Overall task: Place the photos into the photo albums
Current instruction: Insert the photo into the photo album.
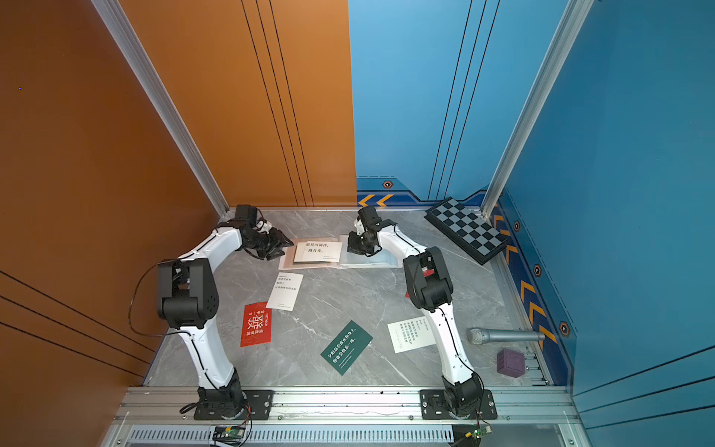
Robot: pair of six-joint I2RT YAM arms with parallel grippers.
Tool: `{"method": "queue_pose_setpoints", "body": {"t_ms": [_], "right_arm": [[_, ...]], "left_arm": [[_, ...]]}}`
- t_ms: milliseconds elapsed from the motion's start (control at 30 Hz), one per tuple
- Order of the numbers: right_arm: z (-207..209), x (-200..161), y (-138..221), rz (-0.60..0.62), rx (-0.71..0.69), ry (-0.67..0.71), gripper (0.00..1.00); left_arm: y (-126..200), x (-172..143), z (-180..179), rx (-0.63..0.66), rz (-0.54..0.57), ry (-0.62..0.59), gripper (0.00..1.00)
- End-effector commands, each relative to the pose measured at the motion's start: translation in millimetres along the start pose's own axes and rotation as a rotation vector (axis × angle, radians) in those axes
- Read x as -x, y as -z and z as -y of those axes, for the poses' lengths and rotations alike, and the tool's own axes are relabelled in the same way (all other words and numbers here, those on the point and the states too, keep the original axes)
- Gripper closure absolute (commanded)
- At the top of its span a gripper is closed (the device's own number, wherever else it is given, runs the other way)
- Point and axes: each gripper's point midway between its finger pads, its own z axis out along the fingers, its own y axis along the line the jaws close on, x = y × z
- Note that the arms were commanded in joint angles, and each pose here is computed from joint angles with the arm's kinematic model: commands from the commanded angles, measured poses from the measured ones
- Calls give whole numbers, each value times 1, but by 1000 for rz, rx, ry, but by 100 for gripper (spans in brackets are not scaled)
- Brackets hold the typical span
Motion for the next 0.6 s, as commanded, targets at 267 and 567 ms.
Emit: {"method": "queue_pose_setpoints", "body": {"t_ms": [267,567], "right_arm": [[-10,-1,-2,-17,-56,76,93],[-13,-4,-16,-35,-47,74,93]], "left_arm": [[2,1,0,21,3,-26,46],[2,1,0,23,2,-27,46]]}}
